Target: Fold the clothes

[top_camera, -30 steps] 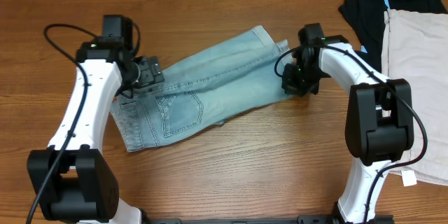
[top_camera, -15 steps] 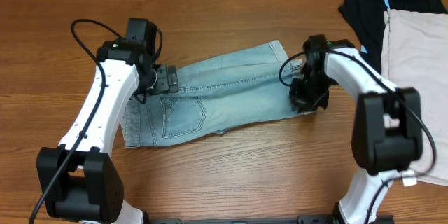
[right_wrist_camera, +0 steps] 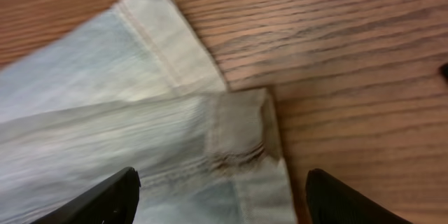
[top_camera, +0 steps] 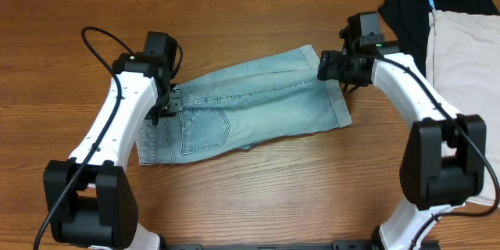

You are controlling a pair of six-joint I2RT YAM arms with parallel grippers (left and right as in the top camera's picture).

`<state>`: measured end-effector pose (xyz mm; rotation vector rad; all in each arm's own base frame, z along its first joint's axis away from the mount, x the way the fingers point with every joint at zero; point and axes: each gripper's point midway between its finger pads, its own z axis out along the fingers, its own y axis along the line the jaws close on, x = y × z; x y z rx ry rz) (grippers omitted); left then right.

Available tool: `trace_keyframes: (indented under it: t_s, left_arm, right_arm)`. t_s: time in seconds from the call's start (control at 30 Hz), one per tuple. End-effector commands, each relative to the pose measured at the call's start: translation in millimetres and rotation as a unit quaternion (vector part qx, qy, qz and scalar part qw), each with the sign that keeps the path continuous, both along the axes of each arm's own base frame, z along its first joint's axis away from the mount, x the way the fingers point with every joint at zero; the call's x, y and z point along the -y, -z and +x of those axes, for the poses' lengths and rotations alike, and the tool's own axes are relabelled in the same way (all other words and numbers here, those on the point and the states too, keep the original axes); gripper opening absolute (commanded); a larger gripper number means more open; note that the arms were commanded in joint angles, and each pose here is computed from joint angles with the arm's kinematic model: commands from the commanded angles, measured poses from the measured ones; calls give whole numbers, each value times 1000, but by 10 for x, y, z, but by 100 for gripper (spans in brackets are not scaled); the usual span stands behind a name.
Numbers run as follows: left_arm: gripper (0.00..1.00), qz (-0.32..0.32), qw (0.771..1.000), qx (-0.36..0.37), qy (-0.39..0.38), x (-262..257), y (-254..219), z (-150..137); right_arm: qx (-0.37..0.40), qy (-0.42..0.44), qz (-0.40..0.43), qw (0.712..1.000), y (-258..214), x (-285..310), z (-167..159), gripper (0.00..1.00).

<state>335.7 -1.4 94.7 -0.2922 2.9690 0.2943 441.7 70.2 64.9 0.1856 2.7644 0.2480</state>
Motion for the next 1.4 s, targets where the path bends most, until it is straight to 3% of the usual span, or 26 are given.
trace_keyframes:
  t_s: [0.0, 0.2, 0.23, 0.27, 0.4, 0.6, 0.77, 0.93, 1.07, 1.27, 1.3, 1.33, 1.37]
  left_arm:
    - [7, 19, 1000, 0, -12, -74, 18, 5]
    - [4, 20, 1000, 1, -17, -106, 17, 10]
    - [4, 20, 1000, 1, -18, -110, 17, 10]
    - [4, 20, 1000, 1, -18, -112, 17, 10]
    - [4, 20, 1000, 0, -23, -111, -38, 5]
    - [4, 23, 997, -17, -68, -138, -355, -110]
    - [4, 45, 992, -60, -105, -212, -430, -372]
    - [4, 95, 981, -45, -162, -386, -492, -420]
    - [4, 91, 980, -22, -177, -443, -437, -324]
    - [4, 81, 974, -1, -211, -541, -222, -263]
    - [4, 78, 973, 8, -218, -569, -162, -229]
    - [4, 76, 972, 14, -221, -585, -128, -208]
    - [4, 68, 971, 23, -227, -597, -83, -164]
  right_arm:
    - [-13, -6, -22, 1000, 265, 85, 52, 77]
    - [12, -18, 8, 1000, 302, -35, 202, 60]
    - [19, -21, 17, 999, 283, -67, 232, 46]
    - [20, -22, 21, 999, 273, -82, 237, 25]
    - [32, -22, 25, 999, 110, -89, 234, 4]
    - [94, -23, 30, 995, -720, -74, 92, 4]
    - [136, -31, 42, 989, -1100, -123, 45, 4]
    - [163, -48, 54, 984, -1120, -248, 193, 4]
    - [193, -68, 55, 977, -1065, -393, 393, 4]
    - [168, -73, 54, 982, -684, -474, 494, 4]
    - [163, -73, 53, 982, -584, -478, 525, 10]
    - [161, -72, 52, 983, -520, -479, 547, 41]
    - [156, -71, 49, 984, -409, -474, 584, 92]
